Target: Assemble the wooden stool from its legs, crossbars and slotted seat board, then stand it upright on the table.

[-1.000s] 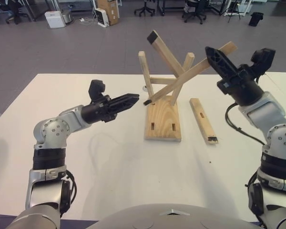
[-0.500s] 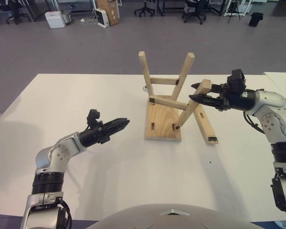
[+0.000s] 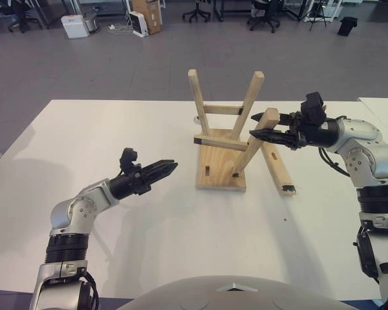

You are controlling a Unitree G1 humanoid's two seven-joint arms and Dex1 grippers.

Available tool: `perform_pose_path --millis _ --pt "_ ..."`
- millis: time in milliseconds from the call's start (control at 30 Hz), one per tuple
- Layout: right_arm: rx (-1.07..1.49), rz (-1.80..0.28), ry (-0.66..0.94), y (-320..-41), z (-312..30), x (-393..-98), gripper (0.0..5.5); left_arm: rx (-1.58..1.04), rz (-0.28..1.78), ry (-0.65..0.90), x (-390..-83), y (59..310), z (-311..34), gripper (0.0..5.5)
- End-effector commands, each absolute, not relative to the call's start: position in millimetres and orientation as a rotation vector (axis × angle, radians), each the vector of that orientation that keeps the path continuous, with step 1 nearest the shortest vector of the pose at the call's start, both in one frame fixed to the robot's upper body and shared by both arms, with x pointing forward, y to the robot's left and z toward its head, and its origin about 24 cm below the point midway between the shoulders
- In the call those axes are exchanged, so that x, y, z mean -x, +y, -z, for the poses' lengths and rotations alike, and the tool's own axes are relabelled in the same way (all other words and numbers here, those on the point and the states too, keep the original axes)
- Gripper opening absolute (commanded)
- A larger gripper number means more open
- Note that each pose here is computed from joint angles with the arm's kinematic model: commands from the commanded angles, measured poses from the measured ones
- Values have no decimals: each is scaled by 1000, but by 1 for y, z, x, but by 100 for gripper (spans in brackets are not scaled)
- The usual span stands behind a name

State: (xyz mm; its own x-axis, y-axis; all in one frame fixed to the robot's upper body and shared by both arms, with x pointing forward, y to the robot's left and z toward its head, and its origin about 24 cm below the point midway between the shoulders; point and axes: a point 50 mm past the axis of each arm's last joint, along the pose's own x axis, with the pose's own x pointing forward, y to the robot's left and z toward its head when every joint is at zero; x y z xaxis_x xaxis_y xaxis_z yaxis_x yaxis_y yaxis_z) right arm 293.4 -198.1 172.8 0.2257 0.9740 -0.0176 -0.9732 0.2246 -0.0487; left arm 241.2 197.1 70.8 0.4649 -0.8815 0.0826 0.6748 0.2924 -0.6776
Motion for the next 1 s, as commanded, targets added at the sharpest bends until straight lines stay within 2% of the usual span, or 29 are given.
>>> perform_pose_path --millis 33,400,633,1000 --pt "83 -1304 12 -209 -169 -299 205 685 1062 349 -243 196 -71 309" --pt "126 -1390 104 -216 -171 -303 204 697 1062 347 -239 193 -69 309" --pt "118 -1416 108 -212 -173 -301 203 703 1058 337 -239 192 -68 309" --pt "158 -1402 131 -222 -178 -301 203 704 1061 340 -237 191 -67 309"
